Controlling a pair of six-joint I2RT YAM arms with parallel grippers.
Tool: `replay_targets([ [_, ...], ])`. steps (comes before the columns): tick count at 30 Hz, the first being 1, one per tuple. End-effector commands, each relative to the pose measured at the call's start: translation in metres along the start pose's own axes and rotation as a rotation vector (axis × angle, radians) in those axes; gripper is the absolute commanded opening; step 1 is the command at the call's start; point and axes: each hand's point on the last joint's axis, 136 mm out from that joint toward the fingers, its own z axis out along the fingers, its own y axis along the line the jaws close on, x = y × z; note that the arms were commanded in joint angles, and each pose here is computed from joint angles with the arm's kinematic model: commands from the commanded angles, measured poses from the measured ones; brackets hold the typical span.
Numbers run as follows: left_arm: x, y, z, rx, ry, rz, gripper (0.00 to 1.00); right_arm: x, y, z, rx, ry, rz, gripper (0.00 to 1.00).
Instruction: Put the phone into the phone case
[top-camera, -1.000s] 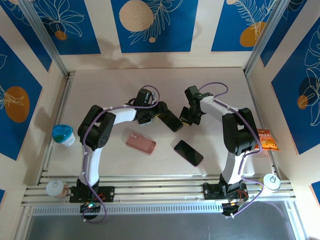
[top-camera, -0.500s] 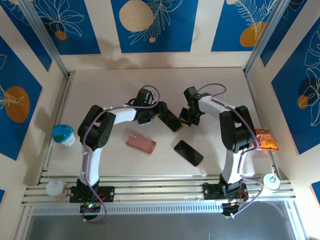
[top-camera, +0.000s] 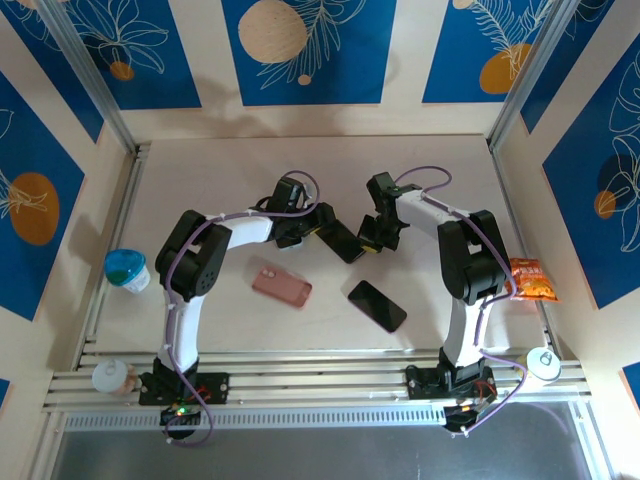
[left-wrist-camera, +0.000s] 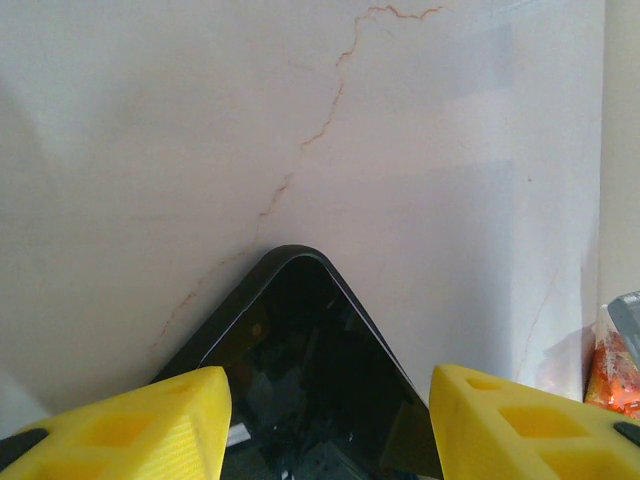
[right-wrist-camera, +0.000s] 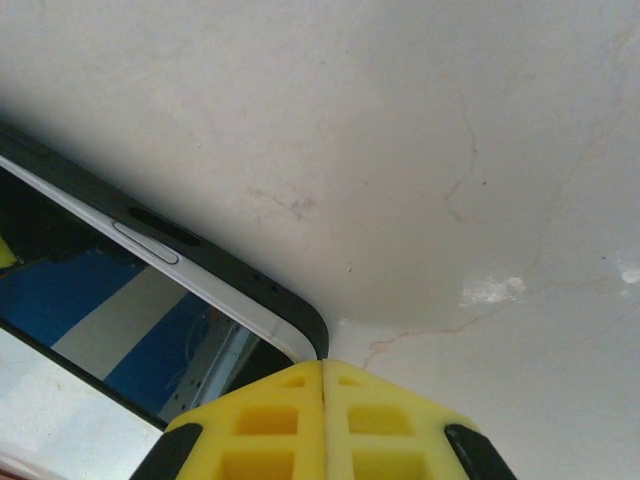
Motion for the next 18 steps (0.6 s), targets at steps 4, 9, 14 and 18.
replay_targets([
  [4, 0.011, 0.037, 0.005, -0.088, 0.021, -0.036, 0.57, -0.010, 0.019, -0.020, -0.043, -0.050, -0.038, 0.00],
  [9, 0.010, 0.036, 0.005, -0.088, 0.019, -0.036, 0.57, -0.011, 0.019, -0.016, -0.041, -0.042, -0.038, 0.00],
  [14, 0.011, 0.037, 0.005, -0.089, 0.020, -0.035, 0.57, -0.008, 0.013, -0.006, -0.022, -0.021, -0.033, 0.00],
  [18, 0.011, 0.037, 0.006, -0.090, 0.022, -0.036, 0.57, -0.006, 0.009, 0.001, -0.013, -0.006, -0.026, 0.00],
])
